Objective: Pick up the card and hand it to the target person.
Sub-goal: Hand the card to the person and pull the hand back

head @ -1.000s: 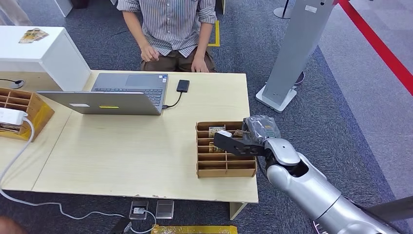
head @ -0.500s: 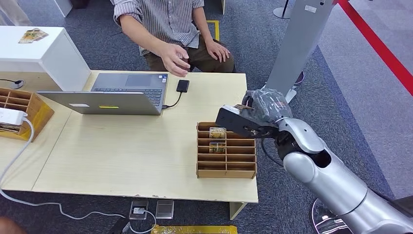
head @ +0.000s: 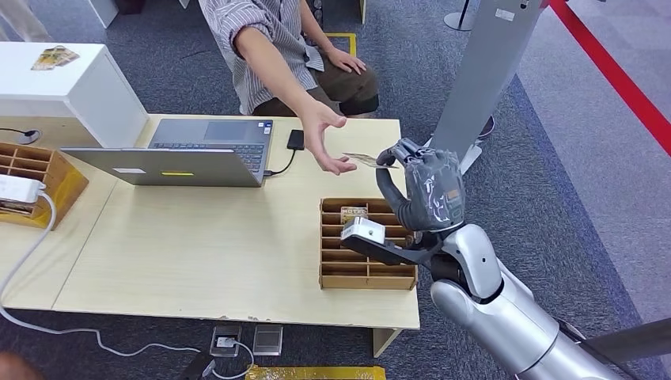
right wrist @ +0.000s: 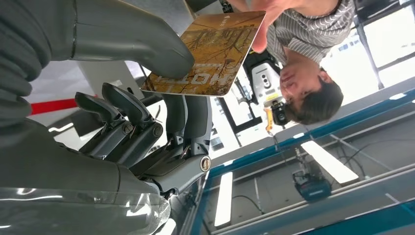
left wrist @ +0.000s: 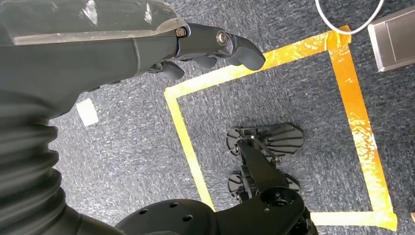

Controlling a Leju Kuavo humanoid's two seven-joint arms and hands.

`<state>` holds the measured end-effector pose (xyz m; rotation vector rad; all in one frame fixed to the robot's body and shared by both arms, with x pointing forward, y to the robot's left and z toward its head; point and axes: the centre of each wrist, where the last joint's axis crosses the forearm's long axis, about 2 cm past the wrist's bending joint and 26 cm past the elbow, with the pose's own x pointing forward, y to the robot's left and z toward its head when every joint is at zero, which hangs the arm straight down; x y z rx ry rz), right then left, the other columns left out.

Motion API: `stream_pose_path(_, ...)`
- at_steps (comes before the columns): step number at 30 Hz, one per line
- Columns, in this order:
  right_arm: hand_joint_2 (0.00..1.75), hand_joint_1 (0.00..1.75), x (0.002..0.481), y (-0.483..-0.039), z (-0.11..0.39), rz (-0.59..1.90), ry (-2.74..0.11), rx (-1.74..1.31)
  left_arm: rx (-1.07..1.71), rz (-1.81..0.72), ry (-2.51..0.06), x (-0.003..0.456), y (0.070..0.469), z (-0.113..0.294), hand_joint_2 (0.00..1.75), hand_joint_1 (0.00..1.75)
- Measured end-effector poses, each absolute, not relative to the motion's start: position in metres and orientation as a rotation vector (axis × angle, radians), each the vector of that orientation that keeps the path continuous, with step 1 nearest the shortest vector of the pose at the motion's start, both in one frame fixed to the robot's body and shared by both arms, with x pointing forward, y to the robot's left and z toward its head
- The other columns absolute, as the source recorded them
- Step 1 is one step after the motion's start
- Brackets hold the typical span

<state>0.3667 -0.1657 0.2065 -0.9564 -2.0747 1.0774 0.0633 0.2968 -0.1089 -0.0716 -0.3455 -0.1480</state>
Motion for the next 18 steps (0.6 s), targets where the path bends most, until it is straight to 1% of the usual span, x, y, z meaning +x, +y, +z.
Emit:
stream_pose_path(7,1.75,1.75,0.365,-0.167,0.204,1.027,-2.116,-0.939,-0.075,-0.155,-0.356,0.063,0.297,-0.109,1.75,0.0)
stream_pose_path(12,1.75,1.75,0.363,-0.16,0.195,1.057,-2.14,-0.933,-0.079,-0.175,-0.365,0.063,0.296,-0.109,1.75,0.0)
stream_pose_path(16,1.75,0.0,0.362,-0.157,0.19,1.059,-2.137,-0.908,-0.08,-0.174,-0.379,0.063,0.297,-0.109,1.75,0.0)
stream_pose_path(18,1.75,0.0,0.362,-0.157,0.19,1.051,-2.139,-0.897,-0.076,-0.153,-0.371,0.063,0.297,-0.109,0.87,0.0)
